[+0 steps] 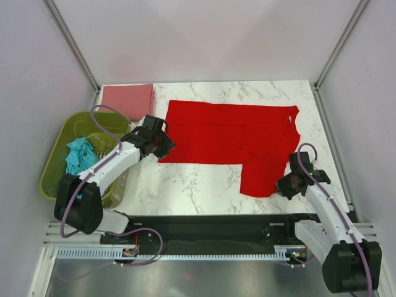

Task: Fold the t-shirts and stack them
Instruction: Fold the tshirt

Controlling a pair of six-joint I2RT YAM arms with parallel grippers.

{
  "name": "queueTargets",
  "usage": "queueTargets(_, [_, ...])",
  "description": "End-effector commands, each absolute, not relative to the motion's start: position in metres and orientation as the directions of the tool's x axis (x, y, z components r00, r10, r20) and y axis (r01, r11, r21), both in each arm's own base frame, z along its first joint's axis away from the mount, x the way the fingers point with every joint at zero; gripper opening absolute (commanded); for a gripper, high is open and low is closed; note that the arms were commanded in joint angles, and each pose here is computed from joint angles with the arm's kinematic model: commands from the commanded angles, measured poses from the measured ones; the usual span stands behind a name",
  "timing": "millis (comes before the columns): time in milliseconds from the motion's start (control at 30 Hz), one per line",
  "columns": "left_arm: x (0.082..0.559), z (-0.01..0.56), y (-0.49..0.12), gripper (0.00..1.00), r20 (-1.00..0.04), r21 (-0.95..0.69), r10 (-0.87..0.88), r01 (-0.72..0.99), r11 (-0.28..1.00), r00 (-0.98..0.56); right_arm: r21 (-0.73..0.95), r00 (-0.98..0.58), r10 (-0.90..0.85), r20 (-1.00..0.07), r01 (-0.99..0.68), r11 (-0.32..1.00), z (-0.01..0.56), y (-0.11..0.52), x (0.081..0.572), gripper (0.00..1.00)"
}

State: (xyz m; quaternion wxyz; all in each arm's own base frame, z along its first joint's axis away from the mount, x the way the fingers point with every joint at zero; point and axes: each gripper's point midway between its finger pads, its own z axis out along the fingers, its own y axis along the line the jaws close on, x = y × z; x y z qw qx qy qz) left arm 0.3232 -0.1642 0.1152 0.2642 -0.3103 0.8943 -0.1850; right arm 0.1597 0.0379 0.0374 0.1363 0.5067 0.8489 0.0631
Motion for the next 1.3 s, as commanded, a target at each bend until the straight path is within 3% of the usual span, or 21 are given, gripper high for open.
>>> queueTargets(0, [0.313, 0.105, -0.148, 0.47, -0.291, -0.469, -0.788, -0.637, 0.612, -0.542, 0.354, -0.445, 0.868, -0.220, 0.793, 0.496, 0.066, 0.041, 0.184, 0.00])
queueTargets(133, [0.308, 0.086, -0.141, 0.47, -0.267, -0.381, -0.819, -0.725, 0.574, -0.508, 0.435, -0.465, 0.862, -0.200, 0.747, 0.503, 0.074, 0.053, 0.191, 0.00])
queueTargets(367, [0.298, 0.045, -0.136, 0.44, -0.148, -0.259, -0.927, -0.892, 0.371, -0.343, 0.455, -0.492, 0.847, -0.202, 0.719, 0.526, 0.076, 0.056, 0.194, 0.00])
queueTargets(833, [0.299, 0.014, -0.120, 0.43, -0.183, -0.175, -0.965, -0.959, 0.221, -0.189, 0.482, -0.529, 0.804, -0.273, 0.648, 0.590, 0.092, 0.055, 0.205, 0.00])
queueTargets(1267, [0.323, 0.045, -0.125, 0.43, -0.228, -0.286, -0.965, -0.938, 0.194, -0.130, 0.484, -0.526, 0.794, -0.304, 0.633, 0.605, 0.096, 0.052, 0.209, 0.00])
